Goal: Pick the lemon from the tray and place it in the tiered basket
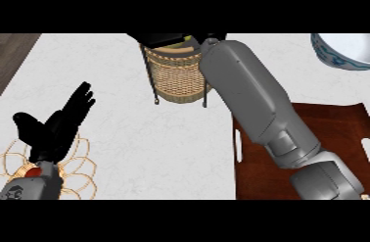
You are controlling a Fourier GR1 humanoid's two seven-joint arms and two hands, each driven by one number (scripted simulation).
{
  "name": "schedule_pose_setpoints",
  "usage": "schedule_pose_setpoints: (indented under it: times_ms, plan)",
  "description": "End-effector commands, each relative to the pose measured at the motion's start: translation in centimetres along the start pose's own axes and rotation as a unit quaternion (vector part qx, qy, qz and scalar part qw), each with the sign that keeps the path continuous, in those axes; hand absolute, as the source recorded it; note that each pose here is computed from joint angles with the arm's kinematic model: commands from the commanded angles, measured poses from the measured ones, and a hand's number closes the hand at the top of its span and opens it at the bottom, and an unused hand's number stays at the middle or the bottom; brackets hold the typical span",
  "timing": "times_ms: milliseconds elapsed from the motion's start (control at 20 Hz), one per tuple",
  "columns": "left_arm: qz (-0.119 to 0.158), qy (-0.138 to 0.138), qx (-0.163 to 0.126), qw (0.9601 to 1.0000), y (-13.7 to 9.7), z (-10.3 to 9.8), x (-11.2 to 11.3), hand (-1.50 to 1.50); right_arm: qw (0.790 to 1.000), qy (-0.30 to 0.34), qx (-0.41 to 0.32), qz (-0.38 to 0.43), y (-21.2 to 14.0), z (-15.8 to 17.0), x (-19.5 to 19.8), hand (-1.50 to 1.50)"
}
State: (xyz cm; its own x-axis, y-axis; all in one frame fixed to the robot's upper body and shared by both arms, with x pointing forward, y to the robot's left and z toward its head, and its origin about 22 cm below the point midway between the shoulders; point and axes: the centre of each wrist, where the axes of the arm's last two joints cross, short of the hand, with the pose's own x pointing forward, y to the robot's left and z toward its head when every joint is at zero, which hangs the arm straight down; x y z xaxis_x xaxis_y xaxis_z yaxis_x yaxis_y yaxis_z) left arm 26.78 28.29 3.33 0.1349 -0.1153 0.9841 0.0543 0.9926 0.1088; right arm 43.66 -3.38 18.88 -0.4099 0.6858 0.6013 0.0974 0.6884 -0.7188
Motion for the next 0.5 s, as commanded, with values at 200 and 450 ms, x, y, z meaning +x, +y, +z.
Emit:
schedule_pose_setpoints:
  times_ms: [200,450]
  plan:
    - [-0.003,0.003,-0.006,1.0,-1.0,0.6,0.8,0.0,0.995,0.032,-0.025,-0.092,0.2,-0.7,0.2,-1.5]
    - [0.002,0.005,-0.008,1.0,0.8,0.7,0.0,0.0,0.976,0.05,-0.055,-0.203,-1.7,-1.5,1.4,-1.5]
